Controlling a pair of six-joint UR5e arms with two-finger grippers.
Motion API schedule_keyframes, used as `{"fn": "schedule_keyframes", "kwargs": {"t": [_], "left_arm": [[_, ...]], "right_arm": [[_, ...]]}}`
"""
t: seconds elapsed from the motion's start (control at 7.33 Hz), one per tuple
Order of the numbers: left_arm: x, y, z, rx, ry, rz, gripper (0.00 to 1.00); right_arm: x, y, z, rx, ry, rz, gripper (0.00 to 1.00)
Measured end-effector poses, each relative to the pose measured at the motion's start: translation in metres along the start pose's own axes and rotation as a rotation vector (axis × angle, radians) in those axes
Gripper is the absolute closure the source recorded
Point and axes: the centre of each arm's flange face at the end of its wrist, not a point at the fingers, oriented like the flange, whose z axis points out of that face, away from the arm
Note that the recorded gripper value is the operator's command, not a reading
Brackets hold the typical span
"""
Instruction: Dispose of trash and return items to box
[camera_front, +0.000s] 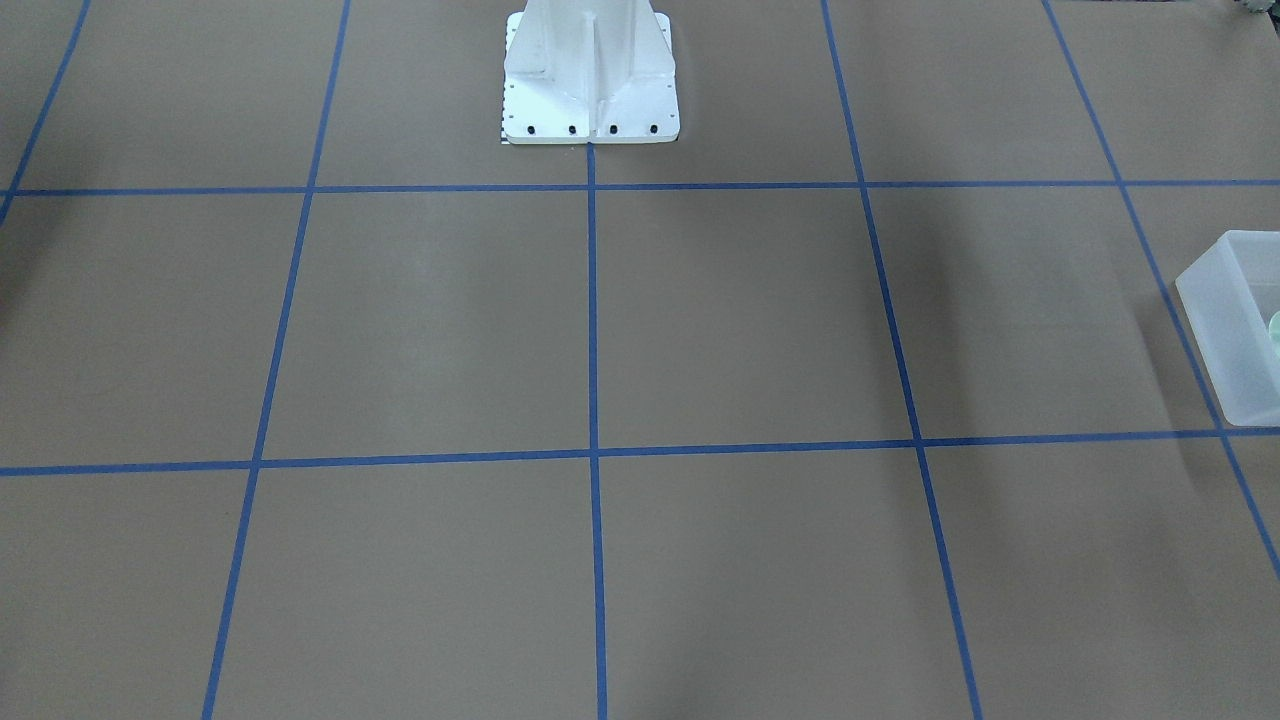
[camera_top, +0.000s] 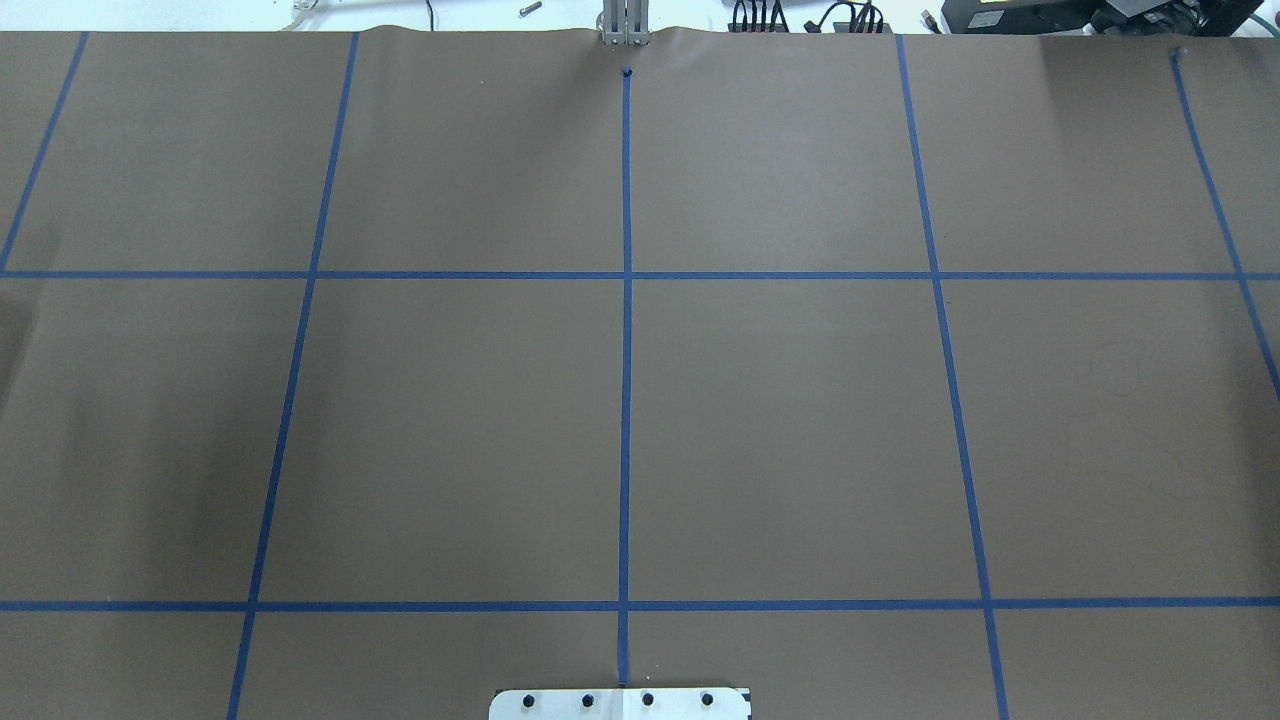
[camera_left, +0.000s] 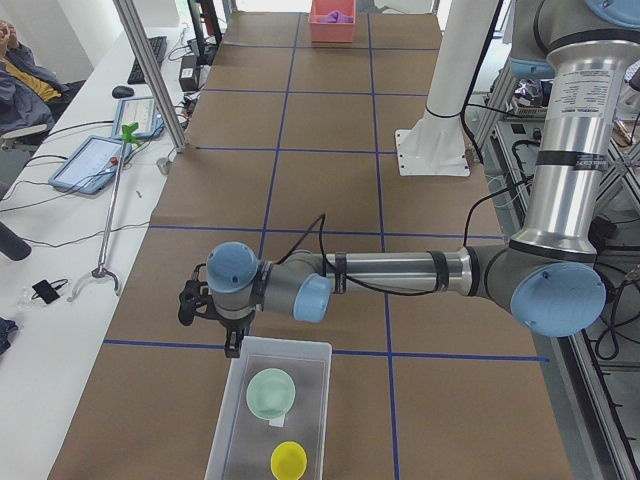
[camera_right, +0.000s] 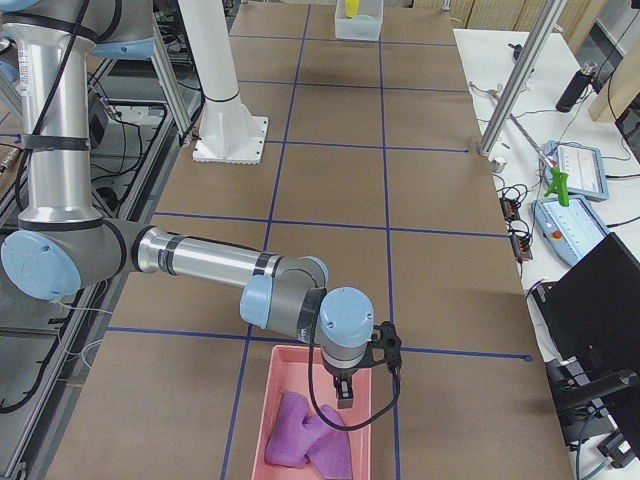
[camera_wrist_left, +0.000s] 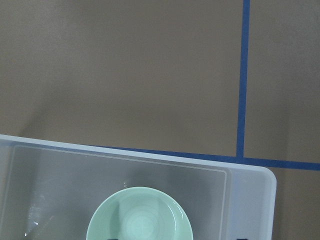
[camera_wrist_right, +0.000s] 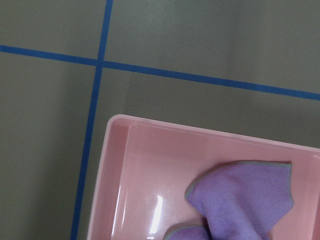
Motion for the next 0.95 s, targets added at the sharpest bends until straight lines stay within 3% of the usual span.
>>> {"fn": "schedule_keyframes", "kwargs": {"t": [0.27, 0.95], "left_arm": [[0.016, 0.014, -0.014, -0.014, 0.001, 0.003, 0.03], [-0.002, 0.054, 0.001, 0.030, 0.020, 0.060, 0.03]], "right_arm": [[-0.039, -0.021, 0.000, 0.003, -0.016, 0.018, 0.00], [-0.107, -0.047, -0.008, 0.013, -0.016, 0.033, 0.00]]}}
